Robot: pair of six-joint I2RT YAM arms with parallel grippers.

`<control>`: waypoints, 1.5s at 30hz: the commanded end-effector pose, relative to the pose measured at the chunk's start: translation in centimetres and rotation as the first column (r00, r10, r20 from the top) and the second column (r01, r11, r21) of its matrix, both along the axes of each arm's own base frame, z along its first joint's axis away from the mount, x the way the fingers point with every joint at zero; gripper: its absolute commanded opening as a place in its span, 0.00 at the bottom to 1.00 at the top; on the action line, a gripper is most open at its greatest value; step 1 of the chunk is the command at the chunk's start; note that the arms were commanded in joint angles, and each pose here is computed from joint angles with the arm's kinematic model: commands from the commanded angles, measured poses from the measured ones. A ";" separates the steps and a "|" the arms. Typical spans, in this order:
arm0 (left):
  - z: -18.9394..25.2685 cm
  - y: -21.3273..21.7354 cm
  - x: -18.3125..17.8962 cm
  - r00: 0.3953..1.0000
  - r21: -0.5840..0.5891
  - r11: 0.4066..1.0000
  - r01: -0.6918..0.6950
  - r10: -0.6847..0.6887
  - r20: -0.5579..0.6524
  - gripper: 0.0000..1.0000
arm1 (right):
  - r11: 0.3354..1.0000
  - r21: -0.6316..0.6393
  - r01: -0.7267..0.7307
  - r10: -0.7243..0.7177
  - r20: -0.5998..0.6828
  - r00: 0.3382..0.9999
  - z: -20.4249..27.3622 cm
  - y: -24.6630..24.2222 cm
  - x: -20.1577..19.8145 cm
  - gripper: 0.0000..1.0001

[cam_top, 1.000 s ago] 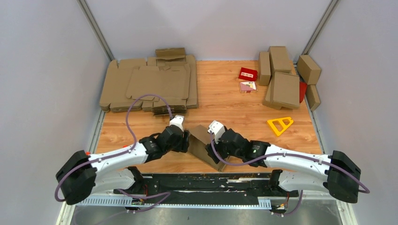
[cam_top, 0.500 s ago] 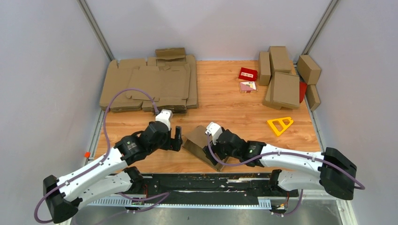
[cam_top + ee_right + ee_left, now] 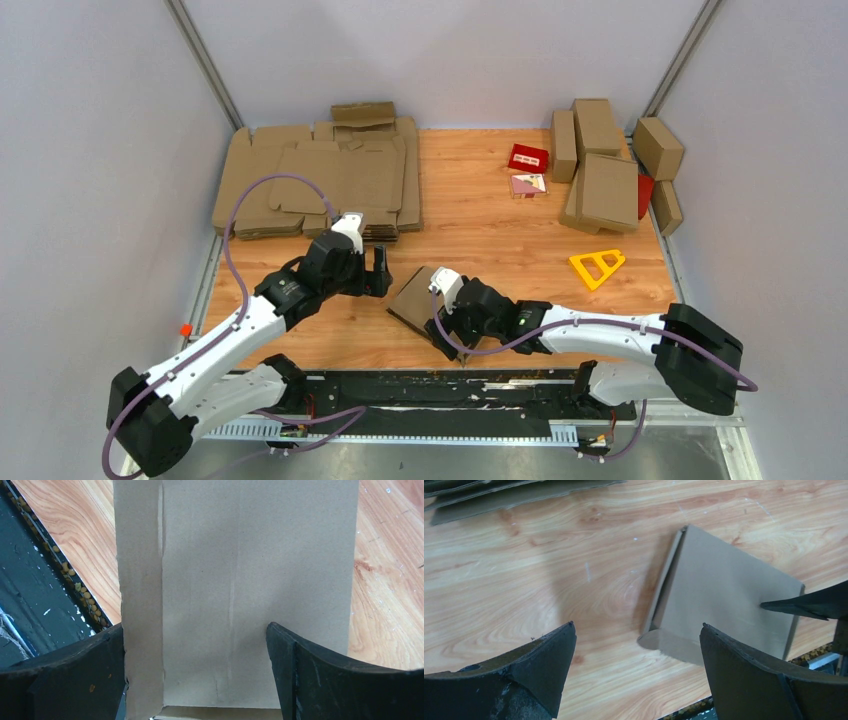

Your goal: Fold the paper box

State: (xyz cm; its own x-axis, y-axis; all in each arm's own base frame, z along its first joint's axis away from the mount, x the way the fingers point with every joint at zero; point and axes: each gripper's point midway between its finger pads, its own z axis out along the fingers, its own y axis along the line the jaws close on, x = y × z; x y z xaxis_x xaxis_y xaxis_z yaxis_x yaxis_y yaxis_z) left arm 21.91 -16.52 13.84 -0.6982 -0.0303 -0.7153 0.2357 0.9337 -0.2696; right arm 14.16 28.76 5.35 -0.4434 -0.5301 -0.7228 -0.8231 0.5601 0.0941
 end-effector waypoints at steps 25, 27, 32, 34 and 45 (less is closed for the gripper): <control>-9.1 -6.8 1.5 0.967 -0.119 0.975 0.188 -0.205 -0.153 0.64 | 0.994 0.055 -0.100 0.106 -0.138 0.985 2.2 -0.1 -3.8 1.00; -9.7 -6.5 1.2 0.967 -0.119 0.977 0.177 -0.195 -0.166 0.63 | 0.990 0.086 -0.108 0.120 -0.156 0.980 2.6 0.3 -4.2 1.00; -9.8 -5.8 1.7 0.976 -0.084 0.983 0.164 -0.174 -0.132 0.61 | 0.980 0.150 -0.127 0.154 -0.186 0.970 4.2 1.2 -5.0 1.00; -9.8 -5.7 1.7 0.978 -0.083 0.984 0.158 -0.167 -0.125 0.59 | 0.978 0.177 -0.107 0.141 -0.189 0.972 5.2 1.4 -5.0 1.00; -8.8 -5.9 1.0 0.981 -0.144 0.977 0.157 -0.171 -0.093 0.56 | 0.833 -0.037 0.552 -0.544 -0.243 0.803 3.2 -6.8 -0.2 0.91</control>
State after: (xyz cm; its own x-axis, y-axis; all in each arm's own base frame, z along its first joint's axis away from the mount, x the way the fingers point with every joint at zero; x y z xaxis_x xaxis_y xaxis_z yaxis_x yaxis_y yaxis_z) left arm 22.96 -22.52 4.43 -0.7835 0.0184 -0.6212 0.3471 0.8420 -0.4129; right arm 13.20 25.40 9.58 -0.6997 -0.3252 -0.6362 -0.5961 0.7565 0.2689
